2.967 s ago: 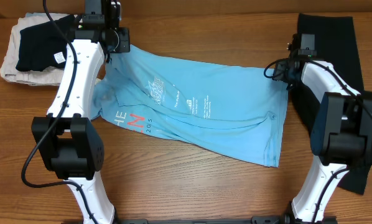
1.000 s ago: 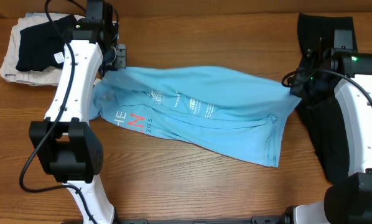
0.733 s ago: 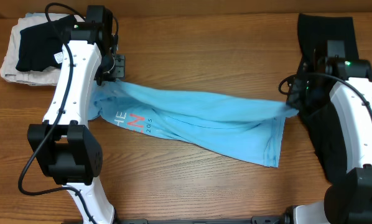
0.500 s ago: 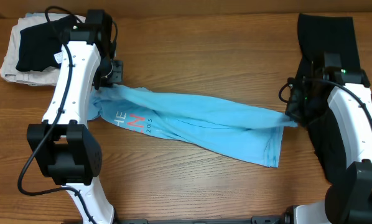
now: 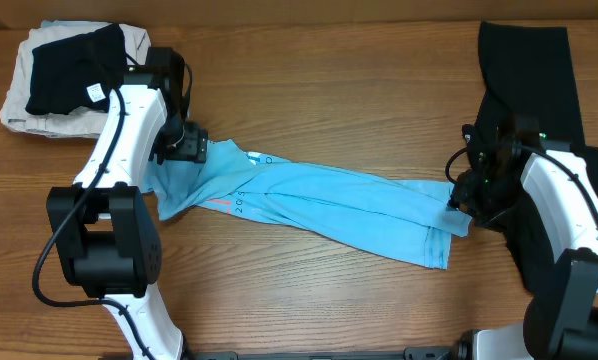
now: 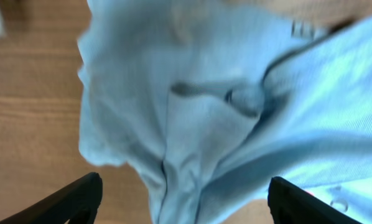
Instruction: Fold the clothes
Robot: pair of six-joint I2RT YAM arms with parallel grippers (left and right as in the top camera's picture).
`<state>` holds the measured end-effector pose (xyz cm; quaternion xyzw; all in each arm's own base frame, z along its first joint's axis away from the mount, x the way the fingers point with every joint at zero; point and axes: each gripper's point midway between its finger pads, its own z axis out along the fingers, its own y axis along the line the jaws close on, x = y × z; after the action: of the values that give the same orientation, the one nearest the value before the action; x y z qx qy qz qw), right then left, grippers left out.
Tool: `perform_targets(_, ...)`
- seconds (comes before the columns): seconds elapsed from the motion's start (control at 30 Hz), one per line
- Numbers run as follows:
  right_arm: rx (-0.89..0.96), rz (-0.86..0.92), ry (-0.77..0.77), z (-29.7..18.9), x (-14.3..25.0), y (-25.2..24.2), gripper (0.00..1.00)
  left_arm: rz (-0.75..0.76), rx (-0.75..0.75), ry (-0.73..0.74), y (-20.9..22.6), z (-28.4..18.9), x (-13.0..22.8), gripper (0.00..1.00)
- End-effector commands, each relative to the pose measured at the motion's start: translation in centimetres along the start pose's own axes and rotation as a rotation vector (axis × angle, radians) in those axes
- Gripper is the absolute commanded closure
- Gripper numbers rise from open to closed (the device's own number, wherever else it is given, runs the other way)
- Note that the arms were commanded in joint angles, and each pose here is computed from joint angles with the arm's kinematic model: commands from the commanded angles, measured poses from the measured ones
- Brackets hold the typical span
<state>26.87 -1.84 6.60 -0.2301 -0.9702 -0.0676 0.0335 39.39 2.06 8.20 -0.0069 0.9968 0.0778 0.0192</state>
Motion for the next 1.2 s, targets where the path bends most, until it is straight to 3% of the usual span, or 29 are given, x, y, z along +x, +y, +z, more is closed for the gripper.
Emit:
perform_targets(0.0, -0.041, -0.006, 0.003, 1.0, 0.5, 0.4, 0.36, -0.043, -0.012, -0.084, 1.3, -1.5, -1.6, 0.09)
perform_targets(0.13, -0.048, -0.010, -0.019, 3.0, 0.5, 0.1, 0.34, -0.097, 0.020, -0.153, 2.2, -3.0, -3.5, 0.00)
perform_targets(0.53, -0.063, 0.007, -0.068, 8.1, 1.5, -1.0, 0.34, -0.158, 0.120, -0.361, 4.3, -11.4, -7.5, 0.00)
perform_targets(0.6, -0.075, 0.024, -0.059, 8.6, 1.9, -1.0, 0.43, -0.158, 0.121, -0.366, 4.3, -11.6, -7.6, 0.00)
perform_targets(0.63, -0.092, 0.023, -0.048, 8.7, 2.2, -0.7, 0.63, -0.159, 0.120, -0.364, 4.3, -11.6, -7.5, 0.00)
perform_targets(0.67, -0.106, 0.024, -0.038, 8.7, 2.4, -0.5, 0.89, -0.158, 0.120, -0.358, 4.3, -11.5, -7.4, 0.00)
perform_targets(0.7, -0.119, 0.023, -0.032, 8.7, 2.6, -0.3, 0.96, -0.158, 0.120, -0.353, 4.3, -11.4, -7.3, 0.00)
perform_targets(0.93, -0.184, 0.059, -0.072, 6.5, 1.1, 0.5, 0.96, -0.187, 0.119, -0.332, 5.1, -11.1, -6.8, 0.00)
perform_targets(1.17, -0.177, 0.147, -0.205, -1.8, -2.7, -2.4, 0.96, -0.199, 0.112, -0.335, 5.7, -11.1, -6.8, 0.00)
